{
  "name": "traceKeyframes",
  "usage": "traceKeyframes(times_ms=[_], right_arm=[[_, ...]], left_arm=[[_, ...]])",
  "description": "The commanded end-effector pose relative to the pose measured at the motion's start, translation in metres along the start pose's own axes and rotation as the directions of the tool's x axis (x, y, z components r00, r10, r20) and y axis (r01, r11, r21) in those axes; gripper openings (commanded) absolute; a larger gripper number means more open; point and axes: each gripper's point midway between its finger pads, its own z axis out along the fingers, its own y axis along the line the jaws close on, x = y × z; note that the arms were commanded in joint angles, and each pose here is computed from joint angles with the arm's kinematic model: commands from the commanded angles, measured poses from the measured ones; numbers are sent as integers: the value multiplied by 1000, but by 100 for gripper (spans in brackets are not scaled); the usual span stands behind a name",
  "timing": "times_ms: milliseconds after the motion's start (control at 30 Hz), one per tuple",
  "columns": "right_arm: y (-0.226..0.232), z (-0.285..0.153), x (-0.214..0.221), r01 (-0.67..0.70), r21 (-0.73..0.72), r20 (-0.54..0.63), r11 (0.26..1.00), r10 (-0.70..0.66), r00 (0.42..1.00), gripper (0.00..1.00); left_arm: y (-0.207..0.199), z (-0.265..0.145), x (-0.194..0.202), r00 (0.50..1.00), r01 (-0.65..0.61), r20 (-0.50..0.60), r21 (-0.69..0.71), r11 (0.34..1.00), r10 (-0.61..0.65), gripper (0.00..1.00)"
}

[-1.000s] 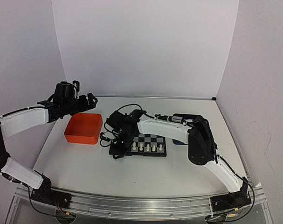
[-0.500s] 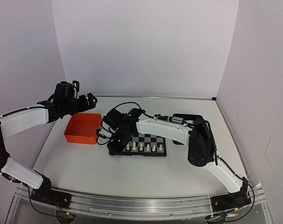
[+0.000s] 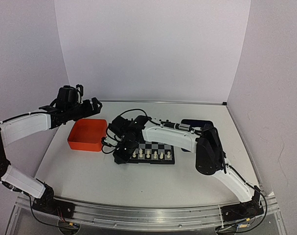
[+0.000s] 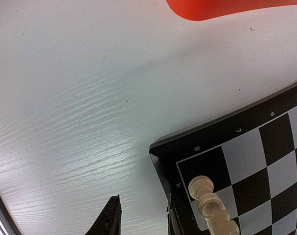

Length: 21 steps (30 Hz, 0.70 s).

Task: Set up the chess pieces on the board
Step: Adjust the chess piece on the chessboard.

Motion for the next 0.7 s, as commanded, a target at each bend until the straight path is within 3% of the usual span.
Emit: traceKeyframes(times_ms=[0,667], right_arm=[[-6,7,-5,25,17,14,1000,-25,1000,30],[-16,16,-8,87,46,22,995,-88,996,30]], left_arm=[[-5,-8,-17,998,-13,55,16,1000,12,100],[-5,-7,-16,999,-13,51,16,1000,12,100]])
